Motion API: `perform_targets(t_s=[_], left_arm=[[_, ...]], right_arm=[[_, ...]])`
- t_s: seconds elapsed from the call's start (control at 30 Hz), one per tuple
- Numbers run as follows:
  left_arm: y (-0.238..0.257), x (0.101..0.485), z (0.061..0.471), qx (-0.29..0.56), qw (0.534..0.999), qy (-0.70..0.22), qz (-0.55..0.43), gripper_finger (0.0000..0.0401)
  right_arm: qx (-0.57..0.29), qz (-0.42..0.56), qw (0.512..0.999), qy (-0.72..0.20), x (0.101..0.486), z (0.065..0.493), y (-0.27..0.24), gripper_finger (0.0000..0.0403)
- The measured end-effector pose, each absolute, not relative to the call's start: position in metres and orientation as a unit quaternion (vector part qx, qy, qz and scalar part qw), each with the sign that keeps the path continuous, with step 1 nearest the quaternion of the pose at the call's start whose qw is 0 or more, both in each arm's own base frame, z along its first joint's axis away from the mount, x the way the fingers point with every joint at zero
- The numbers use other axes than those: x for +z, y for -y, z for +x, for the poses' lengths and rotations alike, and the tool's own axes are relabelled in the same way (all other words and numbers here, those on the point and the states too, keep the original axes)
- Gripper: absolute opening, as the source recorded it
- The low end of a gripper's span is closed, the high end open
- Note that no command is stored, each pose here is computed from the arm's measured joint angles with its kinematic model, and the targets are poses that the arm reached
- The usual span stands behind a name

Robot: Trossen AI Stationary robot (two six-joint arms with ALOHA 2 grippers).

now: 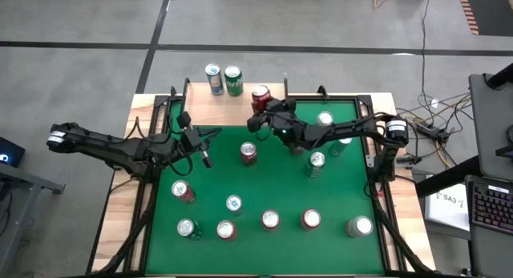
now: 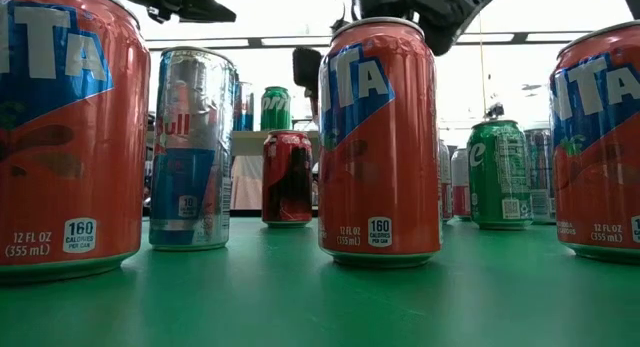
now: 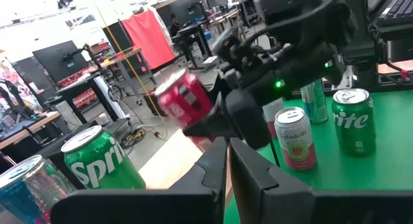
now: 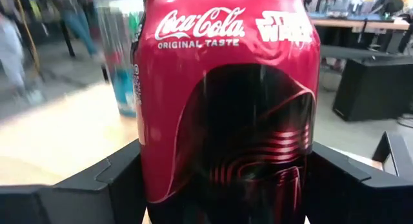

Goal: Place canned beverage on shelf
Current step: Put the red can on the shelf

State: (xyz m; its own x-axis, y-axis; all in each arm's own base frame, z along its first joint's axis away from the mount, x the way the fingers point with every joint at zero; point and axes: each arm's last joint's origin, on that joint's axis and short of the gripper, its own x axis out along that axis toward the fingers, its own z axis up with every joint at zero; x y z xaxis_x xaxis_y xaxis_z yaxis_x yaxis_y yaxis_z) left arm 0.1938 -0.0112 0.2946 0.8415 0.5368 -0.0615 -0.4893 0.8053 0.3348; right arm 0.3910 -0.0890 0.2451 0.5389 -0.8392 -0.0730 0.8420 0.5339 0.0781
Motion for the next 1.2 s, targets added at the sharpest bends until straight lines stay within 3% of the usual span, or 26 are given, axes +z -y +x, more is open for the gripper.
perform_targets(t_s=[0.23,0.53,0.83,1.2], left_arm=[[0.011,0.295,0.194,0.27,0.946,-0.078,0.161,0.0003],[0.011,0.299,0.194,0.273,0.945,-0.064,0.171,0.0003],[0.01,0.304,0.188,0.273,0.941,-0.06,0.191,0.0003],[0.007,0.305,0.168,0.271,0.944,-0.075,0.17,0.0003]], right_arm=[[-0.476,0.048,0.876,0.059,0.236,0.378,0.084,0.0291],[-0.458,0.06,0.885,0.064,0.233,0.377,0.083,0.0291],[-0.421,0.059,0.902,0.071,0.235,0.401,0.078,0.0291],[-0.481,0.03,0.874,0.061,0.222,0.428,0.072,0.0291]])
